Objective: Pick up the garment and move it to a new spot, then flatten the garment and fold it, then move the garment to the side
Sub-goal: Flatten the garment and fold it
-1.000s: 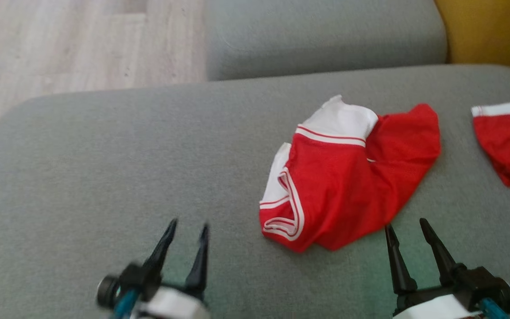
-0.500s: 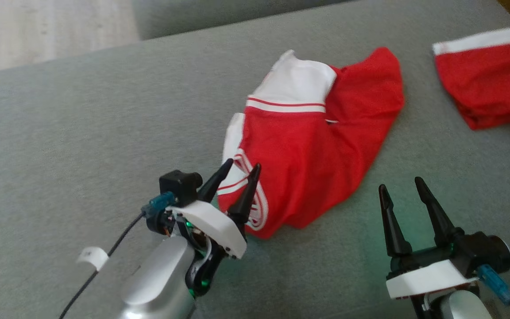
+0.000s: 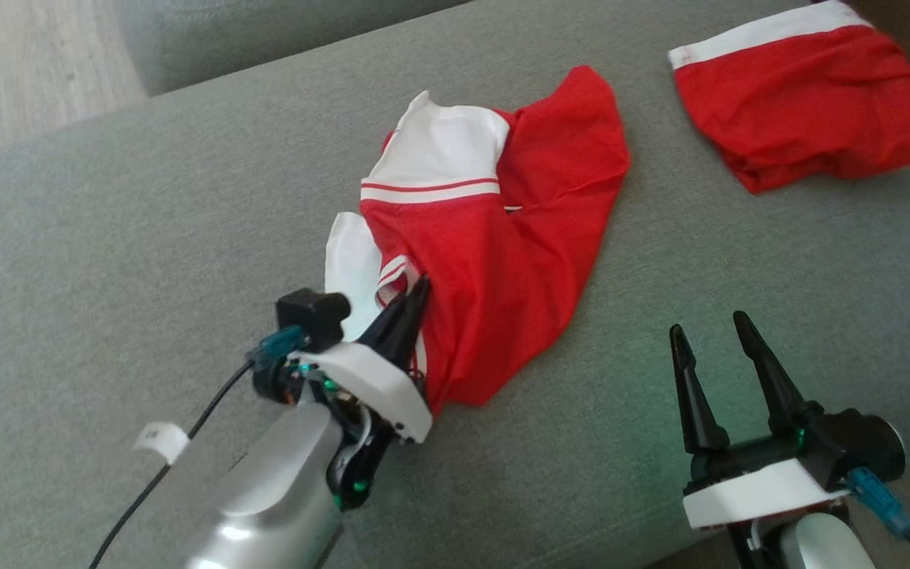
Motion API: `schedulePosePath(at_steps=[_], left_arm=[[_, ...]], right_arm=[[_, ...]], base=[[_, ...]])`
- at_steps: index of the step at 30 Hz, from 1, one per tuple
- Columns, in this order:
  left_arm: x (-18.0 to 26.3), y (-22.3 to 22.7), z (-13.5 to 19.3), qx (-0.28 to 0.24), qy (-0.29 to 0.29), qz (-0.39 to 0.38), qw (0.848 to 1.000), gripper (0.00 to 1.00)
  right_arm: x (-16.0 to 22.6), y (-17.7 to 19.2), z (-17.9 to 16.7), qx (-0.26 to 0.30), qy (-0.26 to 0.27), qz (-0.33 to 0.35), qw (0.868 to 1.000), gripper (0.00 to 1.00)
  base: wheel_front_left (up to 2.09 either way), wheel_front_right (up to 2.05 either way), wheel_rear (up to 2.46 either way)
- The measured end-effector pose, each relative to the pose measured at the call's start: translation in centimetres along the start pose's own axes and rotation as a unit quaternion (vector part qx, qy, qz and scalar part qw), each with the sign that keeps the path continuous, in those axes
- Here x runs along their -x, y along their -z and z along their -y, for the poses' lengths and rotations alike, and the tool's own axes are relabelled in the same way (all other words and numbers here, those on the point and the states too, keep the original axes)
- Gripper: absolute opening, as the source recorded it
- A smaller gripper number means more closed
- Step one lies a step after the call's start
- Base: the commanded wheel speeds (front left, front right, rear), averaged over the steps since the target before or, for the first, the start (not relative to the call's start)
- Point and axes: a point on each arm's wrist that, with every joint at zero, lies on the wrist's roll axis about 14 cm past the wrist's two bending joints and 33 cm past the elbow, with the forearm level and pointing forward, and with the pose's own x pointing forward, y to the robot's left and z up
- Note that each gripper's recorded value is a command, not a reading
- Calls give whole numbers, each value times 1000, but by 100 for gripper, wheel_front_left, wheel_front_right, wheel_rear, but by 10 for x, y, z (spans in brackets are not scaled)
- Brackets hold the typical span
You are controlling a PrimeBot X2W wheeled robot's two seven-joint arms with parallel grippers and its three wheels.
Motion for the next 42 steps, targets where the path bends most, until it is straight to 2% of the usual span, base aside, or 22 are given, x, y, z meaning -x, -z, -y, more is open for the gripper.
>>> schedulePosePath(at_steps=[2,5,7,10,13,17,19,21,24,26,28,30,31,33,35,38,39,40,42], left_arm=[[-4,-8,15,-14,24,10,1000,0],[-15,-43,56,-78,91,38,992,0],[-20,-77,82,-128,129,67,981,0],[-21,-143,123,-197,176,126,956,0],[-8,-208,167,-256,211,191,924,0],[22,-272,208,-293,238,266,887,0],[36,-290,206,-293,235,286,881,0],[45,-295,188,-274,219,289,891,0],[53,-272,138,-225,182,261,921,0],[59,-231,89,-178,142,219,949,0],[72,-170,40,-110,93,164,976,0],[93,-96,5,-32,49,99,993,0],[93,-96,5,-32,49,99,993,0],[120,-18,-5,22,26,20,999,0],[144,30,-6,64,6,-22,998,0],[163,56,-11,98,-21,-31,995,0],[166,57,-12,104,-28,-27,994,43],[168,55,-15,112,-36,-18,993,100],[172,51,-21,117,-52,-2,992,100]], right_arm=[[3,-2,2,-2,4,4,1000,100],[7,-7,5,-4,10,12,1000,100],[9,-10,5,-4,11,17,1000,100],[12,-15,5,-5,11,27,1000,100],[15,-20,4,-7,9,38,999,100],[18,-28,4,-8,8,52,999,100],[18,-29,3,-9,6,55,998,100],[19,-27,1,-8,2,53,999,100],[16,-26,-2,-5,-6,51,999,100],[12,-27,-5,-1,-13,52,999,100],[6,-28,-6,2,-19,53,998,100],[0,-30,-7,11,-26,54,998,100],[0,-30,-7,11,-26,54,998,100],[-6,-29,-9,19,-34,52,998,100],[-10,-26,-16,27,-50,46,997,100],[-19,-23,-28,30,-73,41,996,100],[-22,-22,-31,31,-79,40,996,100],[-24,-22,-34,32,-84,39,995,100],[-28,-20,-42,36,-98,37,994,100]], base=[[0,0,0],[0,0,0],[0,0,0],[0,0,0],[0,0,0],[0,0,0],[0,0,0],[0,0,0],[0,0,0],[0,0,0],[0,0,0],[0,0,0],[0,0,0],[0,0,0],[0,0,0],[0,0,0],[0,0,0],[0,0,0],[0,0,0]])
